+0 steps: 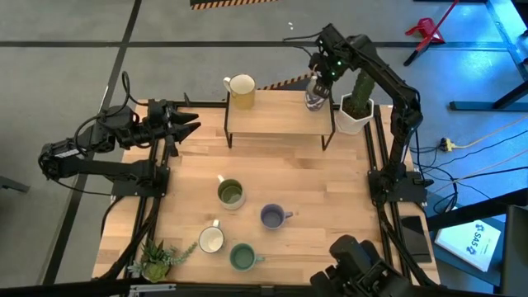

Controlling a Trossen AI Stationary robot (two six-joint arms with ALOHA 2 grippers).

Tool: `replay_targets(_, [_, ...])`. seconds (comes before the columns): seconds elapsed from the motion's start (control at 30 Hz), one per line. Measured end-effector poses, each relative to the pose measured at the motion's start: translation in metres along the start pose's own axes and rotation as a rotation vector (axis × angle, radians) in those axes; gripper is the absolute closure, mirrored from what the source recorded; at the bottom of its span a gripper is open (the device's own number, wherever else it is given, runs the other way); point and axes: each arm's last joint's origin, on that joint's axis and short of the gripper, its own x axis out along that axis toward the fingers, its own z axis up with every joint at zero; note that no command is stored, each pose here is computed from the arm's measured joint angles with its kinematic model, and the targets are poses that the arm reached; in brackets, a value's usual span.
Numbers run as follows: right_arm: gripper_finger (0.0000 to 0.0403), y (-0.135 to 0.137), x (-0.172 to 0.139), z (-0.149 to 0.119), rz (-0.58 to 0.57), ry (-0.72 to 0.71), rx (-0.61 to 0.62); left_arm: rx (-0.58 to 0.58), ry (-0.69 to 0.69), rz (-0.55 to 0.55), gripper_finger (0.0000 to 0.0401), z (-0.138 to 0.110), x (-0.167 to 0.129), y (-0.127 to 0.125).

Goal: Place coffee mugs
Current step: Put the right blue patterned mug on the shelf

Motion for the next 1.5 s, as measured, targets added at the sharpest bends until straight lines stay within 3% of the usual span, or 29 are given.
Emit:
replay_targets(0.4, [0.0277,0.002,-0.055,0.009,-0.04,-0.147,-0.014,0.0,-0.001,-0.001,0.0248,0.0,0.0,0.0])
replay_targets(0.53, [0.0306,0.019,-0.072,-0.001,-0.099,-0.021,-0.086,0.0,-0.001,0.0,0.0248,0.0,0.0,0.0])
replay_targets(0.73, [0.0394,0.039,-0.066,-0.014,-0.071,0.055,-0.178,0.0,-0.001,0.0,0.0248,0.0,0.0,0.0])
replay_targets(0.9, [0.04,0.044,-0.059,-0.03,-0.099,0.121,-0.177,0.0,-0.002,0.004,0.0248,0.0,0.0,0.0])
replay_targets(1.07, [0.0401,0.039,-0.026,-0.04,-0.07,0.165,-0.184,0.0,-0.008,0.025,0.0248,0.0,0.0,0.001])
replay_targets(1.5, [0.0403,0.03,0.009,-0.037,-0.005,0.021,-0.242,-0.001,-0.008,0.025,0.0248,0.0,0.0,0.001])
